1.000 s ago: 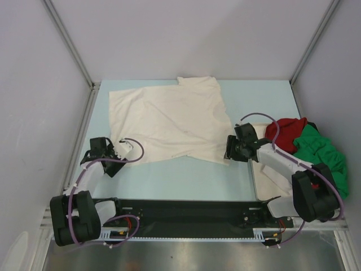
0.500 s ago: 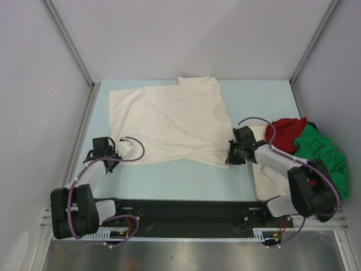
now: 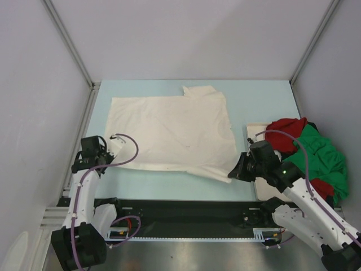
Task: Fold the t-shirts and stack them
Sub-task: Flatten the tshirt out, then fold the tshirt
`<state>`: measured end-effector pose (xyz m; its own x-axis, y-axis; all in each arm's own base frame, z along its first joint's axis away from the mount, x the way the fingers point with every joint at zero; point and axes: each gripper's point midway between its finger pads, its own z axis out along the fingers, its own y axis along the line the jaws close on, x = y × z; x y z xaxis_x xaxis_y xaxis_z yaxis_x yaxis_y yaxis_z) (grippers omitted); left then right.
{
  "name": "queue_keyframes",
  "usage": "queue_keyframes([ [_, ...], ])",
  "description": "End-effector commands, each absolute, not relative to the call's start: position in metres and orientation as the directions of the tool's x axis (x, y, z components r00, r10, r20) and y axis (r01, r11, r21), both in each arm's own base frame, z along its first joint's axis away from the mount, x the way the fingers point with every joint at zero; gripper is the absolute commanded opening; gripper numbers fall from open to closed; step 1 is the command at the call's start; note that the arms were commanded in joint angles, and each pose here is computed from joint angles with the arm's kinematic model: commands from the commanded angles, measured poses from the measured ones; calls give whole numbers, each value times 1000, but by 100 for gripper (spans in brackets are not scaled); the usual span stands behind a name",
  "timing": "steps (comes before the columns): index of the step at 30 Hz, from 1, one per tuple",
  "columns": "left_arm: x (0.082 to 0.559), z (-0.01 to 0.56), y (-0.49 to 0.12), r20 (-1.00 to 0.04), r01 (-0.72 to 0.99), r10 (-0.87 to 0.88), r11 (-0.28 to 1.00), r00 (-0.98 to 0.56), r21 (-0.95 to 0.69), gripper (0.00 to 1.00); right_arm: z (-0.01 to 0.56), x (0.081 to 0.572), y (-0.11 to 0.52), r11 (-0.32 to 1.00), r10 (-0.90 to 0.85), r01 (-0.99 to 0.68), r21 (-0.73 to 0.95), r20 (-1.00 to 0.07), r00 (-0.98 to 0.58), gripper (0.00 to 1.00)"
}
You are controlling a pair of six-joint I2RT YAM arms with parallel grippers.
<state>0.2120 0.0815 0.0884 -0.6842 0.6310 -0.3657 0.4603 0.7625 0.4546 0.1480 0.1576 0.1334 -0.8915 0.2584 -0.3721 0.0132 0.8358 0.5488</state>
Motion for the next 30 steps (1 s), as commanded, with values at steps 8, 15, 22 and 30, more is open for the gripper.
queue_keyframes([
  [8, 248, 137, 70, -492, 428, 604, 795, -627, 431, 0, 144, 193, 144, 895, 217, 14, 445, -410, -886, 0],
  [15, 304, 106, 80, -489, 408, 551, 833, -676, 374, 0, 143, 298, 136, 902, 247, -13, 432, -540, -805, 0],
  [22, 341, 84, 92, -464, 389, 523, 849, -715, 356, 0, 107, 339, 143, 909, 225, -15, 417, -520, -824, 0],
  [30, 365, 74, 102, -458, 353, 499, 860, -736, 369, 0, 92, 380, 136, 935, 208, 0, 355, -546, -811, 0],
])
